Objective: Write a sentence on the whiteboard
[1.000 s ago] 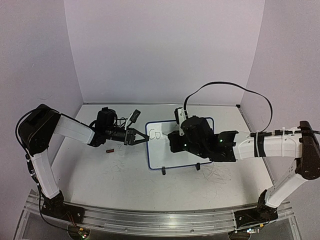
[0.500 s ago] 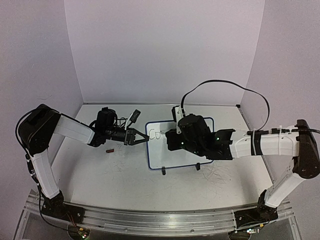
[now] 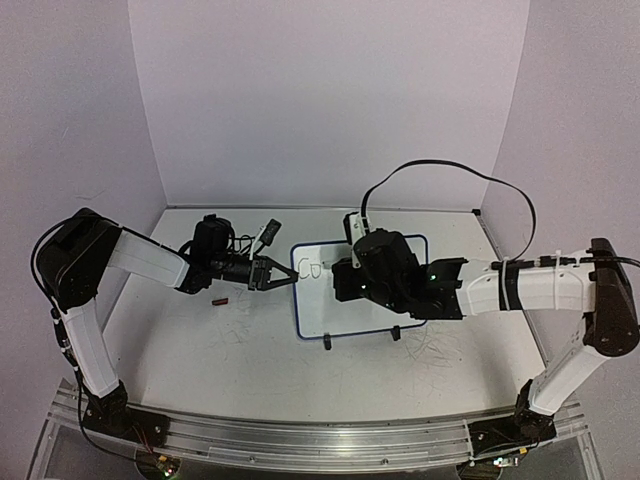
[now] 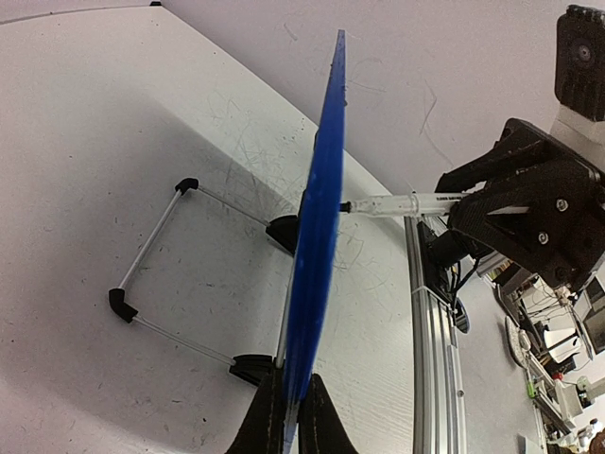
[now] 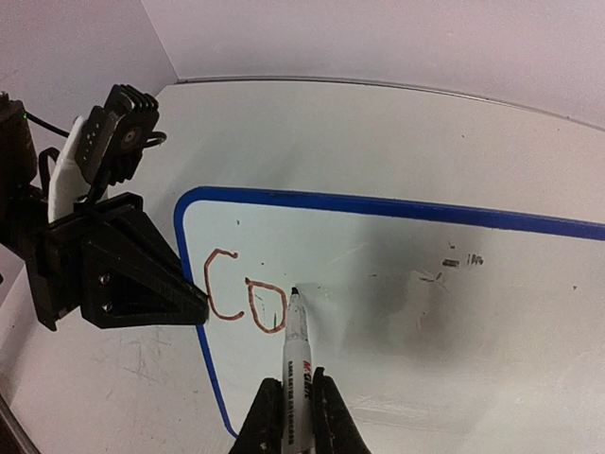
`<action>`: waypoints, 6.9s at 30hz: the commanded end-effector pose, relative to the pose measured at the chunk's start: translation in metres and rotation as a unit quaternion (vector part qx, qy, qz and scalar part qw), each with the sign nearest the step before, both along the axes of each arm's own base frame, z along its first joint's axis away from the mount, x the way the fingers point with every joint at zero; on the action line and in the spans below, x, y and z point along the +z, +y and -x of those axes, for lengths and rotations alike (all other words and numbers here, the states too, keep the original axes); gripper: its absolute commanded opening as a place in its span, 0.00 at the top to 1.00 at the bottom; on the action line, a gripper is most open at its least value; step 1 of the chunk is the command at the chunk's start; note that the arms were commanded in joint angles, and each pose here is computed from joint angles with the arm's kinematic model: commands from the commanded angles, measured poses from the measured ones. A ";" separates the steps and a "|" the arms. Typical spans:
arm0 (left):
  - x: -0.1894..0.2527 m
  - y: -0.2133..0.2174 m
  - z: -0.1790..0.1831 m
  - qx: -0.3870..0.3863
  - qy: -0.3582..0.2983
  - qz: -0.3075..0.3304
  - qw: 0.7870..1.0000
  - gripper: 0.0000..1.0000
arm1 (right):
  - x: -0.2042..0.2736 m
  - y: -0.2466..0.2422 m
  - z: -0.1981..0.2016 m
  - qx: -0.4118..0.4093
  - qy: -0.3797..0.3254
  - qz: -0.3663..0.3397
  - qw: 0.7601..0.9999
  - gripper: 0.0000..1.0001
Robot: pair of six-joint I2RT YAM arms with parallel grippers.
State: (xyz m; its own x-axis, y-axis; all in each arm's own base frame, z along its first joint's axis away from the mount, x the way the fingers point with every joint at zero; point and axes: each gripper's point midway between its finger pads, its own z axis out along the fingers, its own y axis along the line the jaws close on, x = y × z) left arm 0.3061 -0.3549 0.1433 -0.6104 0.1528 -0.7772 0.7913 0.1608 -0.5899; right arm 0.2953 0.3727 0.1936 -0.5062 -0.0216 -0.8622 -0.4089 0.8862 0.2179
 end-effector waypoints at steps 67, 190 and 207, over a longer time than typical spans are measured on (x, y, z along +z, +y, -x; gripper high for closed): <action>0.006 -0.001 0.009 -0.015 0.006 0.007 1.000 1.00 | -0.022 -0.011 0.007 -0.027 0.040 0.005 0.999 1.00; 0.010 -0.001 0.010 -0.018 0.003 0.009 1.000 1.00 | 0.003 -0.022 -0.008 -0.060 0.011 -0.005 0.998 1.00; 0.009 -0.001 0.010 -0.018 0.004 0.008 1.000 1.00 | -0.017 -0.024 0.003 -0.056 0.034 0.003 0.998 1.00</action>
State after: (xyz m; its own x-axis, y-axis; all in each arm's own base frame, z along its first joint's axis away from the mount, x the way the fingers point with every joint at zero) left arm 0.3064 -0.3549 0.1431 -0.6111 0.1523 -0.7768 0.7907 0.1636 -0.5900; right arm 0.2934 0.3604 0.1784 -0.5568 0.0233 -0.8303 -0.3193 0.9168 0.2399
